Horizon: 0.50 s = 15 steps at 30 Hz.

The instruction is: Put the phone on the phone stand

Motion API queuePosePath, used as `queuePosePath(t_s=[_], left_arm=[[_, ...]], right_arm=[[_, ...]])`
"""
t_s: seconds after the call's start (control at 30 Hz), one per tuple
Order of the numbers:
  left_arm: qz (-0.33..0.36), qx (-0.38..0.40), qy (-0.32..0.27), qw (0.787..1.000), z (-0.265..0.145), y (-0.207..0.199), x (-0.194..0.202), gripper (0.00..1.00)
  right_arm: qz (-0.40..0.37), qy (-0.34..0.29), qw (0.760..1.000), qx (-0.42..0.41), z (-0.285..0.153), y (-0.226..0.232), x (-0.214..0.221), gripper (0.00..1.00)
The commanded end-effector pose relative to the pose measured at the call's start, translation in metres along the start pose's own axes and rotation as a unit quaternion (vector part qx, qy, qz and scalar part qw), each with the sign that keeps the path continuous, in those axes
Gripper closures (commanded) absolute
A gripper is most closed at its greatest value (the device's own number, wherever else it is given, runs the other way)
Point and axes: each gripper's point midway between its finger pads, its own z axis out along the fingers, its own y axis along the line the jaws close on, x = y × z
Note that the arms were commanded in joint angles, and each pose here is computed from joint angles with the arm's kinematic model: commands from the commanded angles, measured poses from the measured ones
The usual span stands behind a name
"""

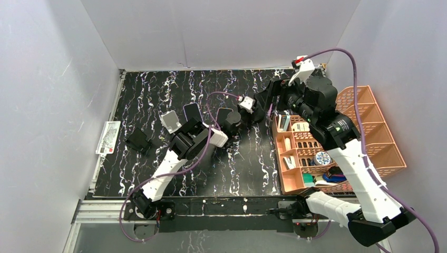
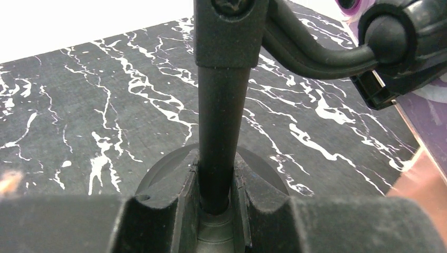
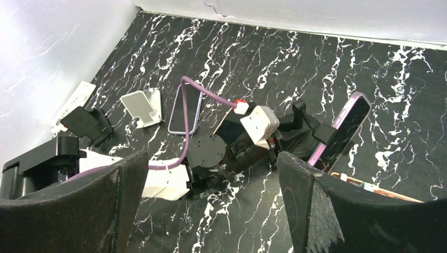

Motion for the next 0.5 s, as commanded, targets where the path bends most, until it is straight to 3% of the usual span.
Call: queuePosePath(t_s=[0.0, 0.27, 0.47], left_arm=[[-0.014, -0.036, 0.015, 0.999, 0.011, 0.046, 0.010, 1.00], [-0.078, 0.105, 0.038, 0.991, 0.034, 0.069, 0.008, 1.00], [-0.050, 0.172, 0.070, 0.981, 0.036, 0.068, 0.013, 1.00]], right_arm=[[-0.011, -0.018, 1.000, -0.016, 0.009, 0.005, -0.009, 0.01], [-0.011, -0.002, 0.999, -0.035, 0.022, 0.010, 0.000, 0.01], [-0.010, 0.006, 0.999, -0.040, 0.028, 0.011, 0.005, 0.01]])
